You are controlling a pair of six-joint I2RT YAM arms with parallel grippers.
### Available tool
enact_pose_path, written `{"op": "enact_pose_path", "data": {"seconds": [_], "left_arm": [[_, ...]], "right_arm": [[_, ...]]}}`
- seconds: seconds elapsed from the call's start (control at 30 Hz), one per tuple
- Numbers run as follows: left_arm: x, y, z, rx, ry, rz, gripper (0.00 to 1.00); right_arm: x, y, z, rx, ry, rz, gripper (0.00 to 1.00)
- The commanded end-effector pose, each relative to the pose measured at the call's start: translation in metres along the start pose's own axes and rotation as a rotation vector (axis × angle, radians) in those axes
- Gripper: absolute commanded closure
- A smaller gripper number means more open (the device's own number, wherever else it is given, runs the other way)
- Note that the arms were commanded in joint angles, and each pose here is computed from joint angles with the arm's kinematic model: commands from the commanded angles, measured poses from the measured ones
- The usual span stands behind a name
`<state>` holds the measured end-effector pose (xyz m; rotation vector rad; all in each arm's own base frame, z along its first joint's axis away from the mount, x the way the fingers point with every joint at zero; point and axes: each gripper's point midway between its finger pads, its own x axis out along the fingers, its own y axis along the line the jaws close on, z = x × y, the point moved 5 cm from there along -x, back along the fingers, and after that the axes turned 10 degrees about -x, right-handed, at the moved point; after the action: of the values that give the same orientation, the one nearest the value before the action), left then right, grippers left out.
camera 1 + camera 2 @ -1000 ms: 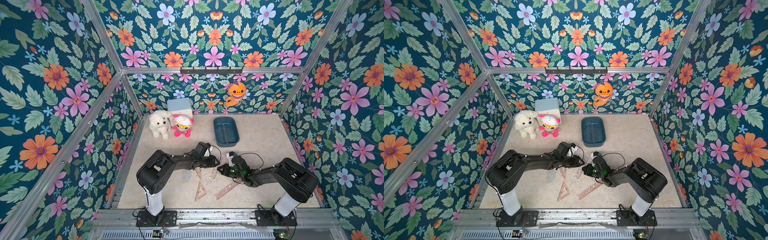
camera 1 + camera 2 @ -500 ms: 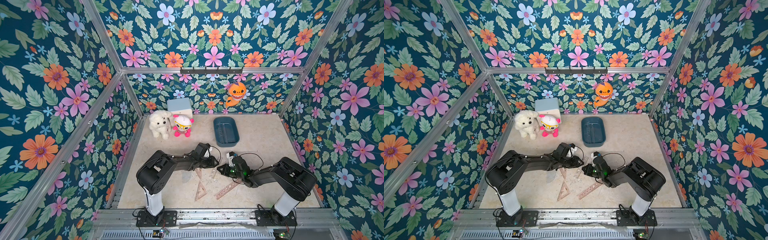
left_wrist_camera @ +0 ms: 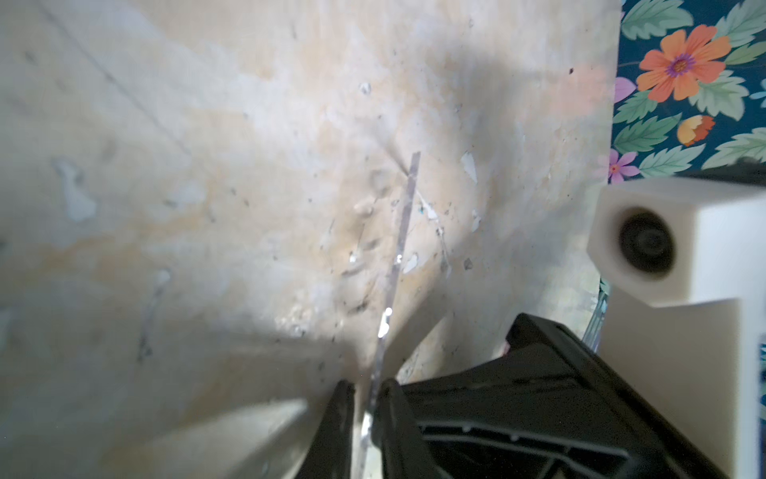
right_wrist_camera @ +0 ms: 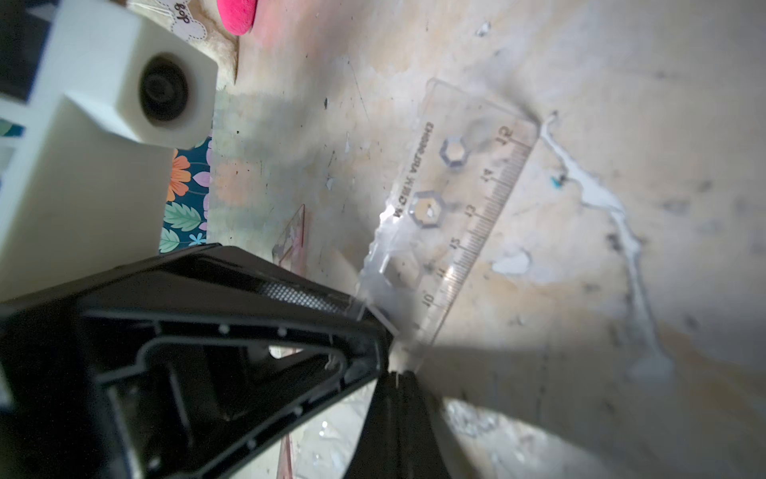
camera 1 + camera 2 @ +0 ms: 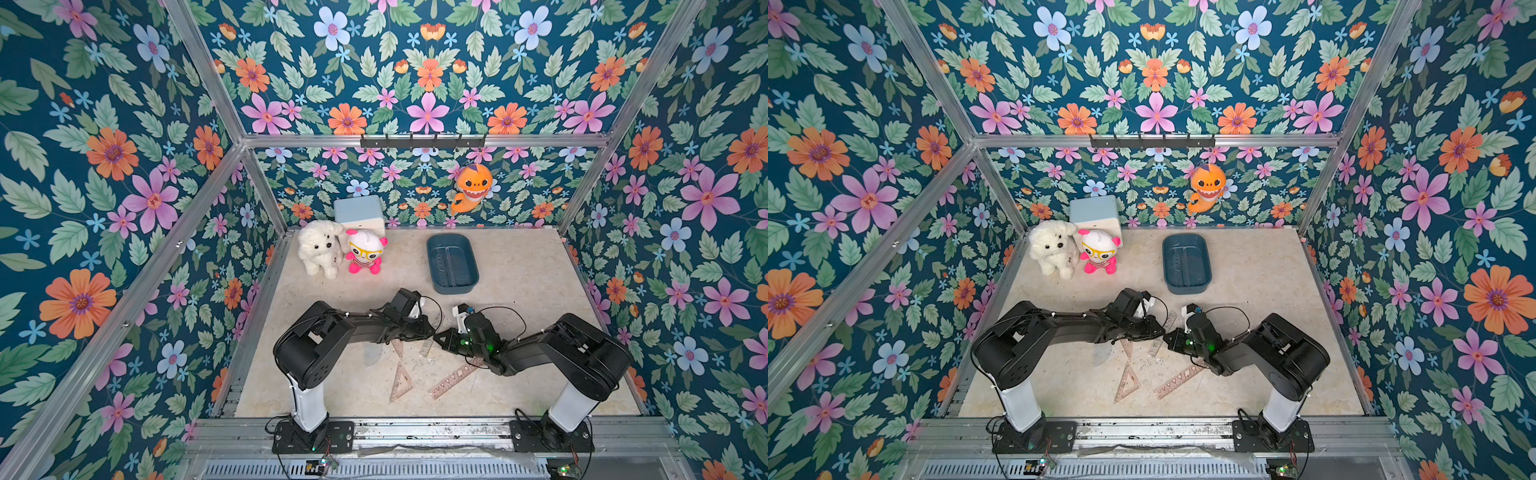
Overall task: Put the scattered rulers into the storage box
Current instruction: Pick up the ruler from the center of the board, then place the ruler in the storage box.
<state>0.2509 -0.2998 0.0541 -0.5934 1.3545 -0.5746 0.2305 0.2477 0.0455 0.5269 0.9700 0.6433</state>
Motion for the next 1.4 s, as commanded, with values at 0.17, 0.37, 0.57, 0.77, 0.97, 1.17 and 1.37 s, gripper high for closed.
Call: {"op": "enact_pose_path", "data": {"seconds": [0.17,0.37,0.57,0.77,0.97,1.17,1.37], "left_arm": [[-0.012,0.014,-0.010,-0.039,0.046,0.138,1.00],[-0.044,-0.036,0.034,-0.055,-0.102,0.000,1.00],[-0.073,-0.087,0.092,-0.130,-0.211,-0.257,1.00],[-0.072,-0.102,0.123,-0.209,-0.193,-0.449,1.00],[-0.068,-0.110,0.133,-0.223,-0.172,-0.523,1.00],[-0.072,-0.105,0.136,-0.227,-0.177,-0.526,1.00],[-0.070,-0.099,0.133,-0.233,-0.169,-0.527,1.00]], "right_arm": [[-0.030,0.005,0.007,-0.012,0.006,-0.082,1.00],[-0.062,0.030,0.033,0.045,-0.063,0.001,0.95],[-0.086,0.056,0.069,0.172,-0.136,0.265,0.65],[-0.098,0.073,0.103,0.225,-0.177,0.441,0.46],[-0.082,0.074,0.125,0.252,-0.174,0.536,0.50],[-0.065,0.059,0.128,0.286,-0.154,0.531,0.52],[-0.053,0.059,0.134,0.323,-0.153,0.606,0.65]]}}
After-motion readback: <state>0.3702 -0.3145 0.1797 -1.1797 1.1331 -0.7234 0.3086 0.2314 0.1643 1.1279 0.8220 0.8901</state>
